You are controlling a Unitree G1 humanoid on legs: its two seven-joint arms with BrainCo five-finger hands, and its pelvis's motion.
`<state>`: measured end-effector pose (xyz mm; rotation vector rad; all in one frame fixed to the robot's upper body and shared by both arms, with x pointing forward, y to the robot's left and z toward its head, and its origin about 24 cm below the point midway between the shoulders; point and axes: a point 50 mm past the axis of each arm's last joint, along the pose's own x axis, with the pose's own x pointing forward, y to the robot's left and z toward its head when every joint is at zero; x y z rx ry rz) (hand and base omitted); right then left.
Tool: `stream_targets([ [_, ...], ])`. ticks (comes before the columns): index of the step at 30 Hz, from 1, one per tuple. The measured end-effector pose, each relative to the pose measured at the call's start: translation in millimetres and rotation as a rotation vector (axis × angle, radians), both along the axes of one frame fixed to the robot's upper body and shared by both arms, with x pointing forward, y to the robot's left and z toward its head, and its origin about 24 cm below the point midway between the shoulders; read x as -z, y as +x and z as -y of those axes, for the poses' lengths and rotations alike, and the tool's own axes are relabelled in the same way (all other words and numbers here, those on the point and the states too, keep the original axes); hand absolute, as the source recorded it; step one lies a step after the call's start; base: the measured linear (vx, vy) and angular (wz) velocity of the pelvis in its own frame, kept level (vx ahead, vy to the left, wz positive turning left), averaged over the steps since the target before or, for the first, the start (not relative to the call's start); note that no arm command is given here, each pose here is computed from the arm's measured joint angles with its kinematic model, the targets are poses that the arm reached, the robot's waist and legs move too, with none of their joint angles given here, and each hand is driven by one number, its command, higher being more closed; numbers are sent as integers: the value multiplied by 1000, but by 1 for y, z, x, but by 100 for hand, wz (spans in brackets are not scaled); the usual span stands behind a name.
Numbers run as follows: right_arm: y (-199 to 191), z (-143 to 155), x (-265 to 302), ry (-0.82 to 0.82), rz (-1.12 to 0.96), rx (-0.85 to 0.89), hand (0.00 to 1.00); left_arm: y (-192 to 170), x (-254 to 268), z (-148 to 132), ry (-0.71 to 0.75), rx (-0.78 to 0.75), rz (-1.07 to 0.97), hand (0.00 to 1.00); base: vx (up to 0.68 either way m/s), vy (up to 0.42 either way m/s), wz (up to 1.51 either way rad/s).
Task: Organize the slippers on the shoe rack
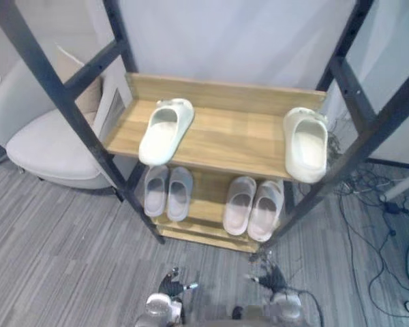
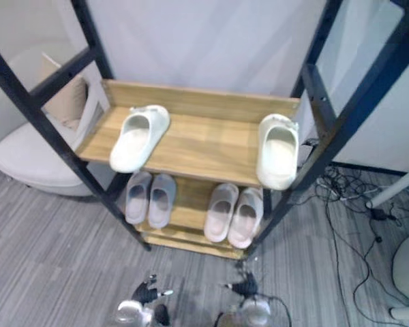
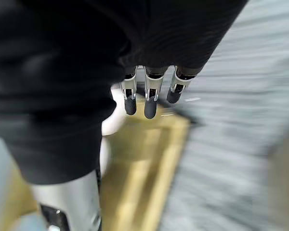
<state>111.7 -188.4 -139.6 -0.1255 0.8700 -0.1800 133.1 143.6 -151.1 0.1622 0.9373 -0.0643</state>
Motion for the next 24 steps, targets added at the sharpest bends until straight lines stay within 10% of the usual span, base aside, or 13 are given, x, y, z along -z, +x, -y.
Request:
stream_targets([
  [14, -22, 21, 11, 93, -48, 297, 0, 11, -14, 47, 16, 448, 121, 0, -1, -2, -2],
  [24, -40, 35, 15, 62, -99, 341, 0, 31, -144, 166, -504, 869, 717, 0, 47, -7, 8],
])
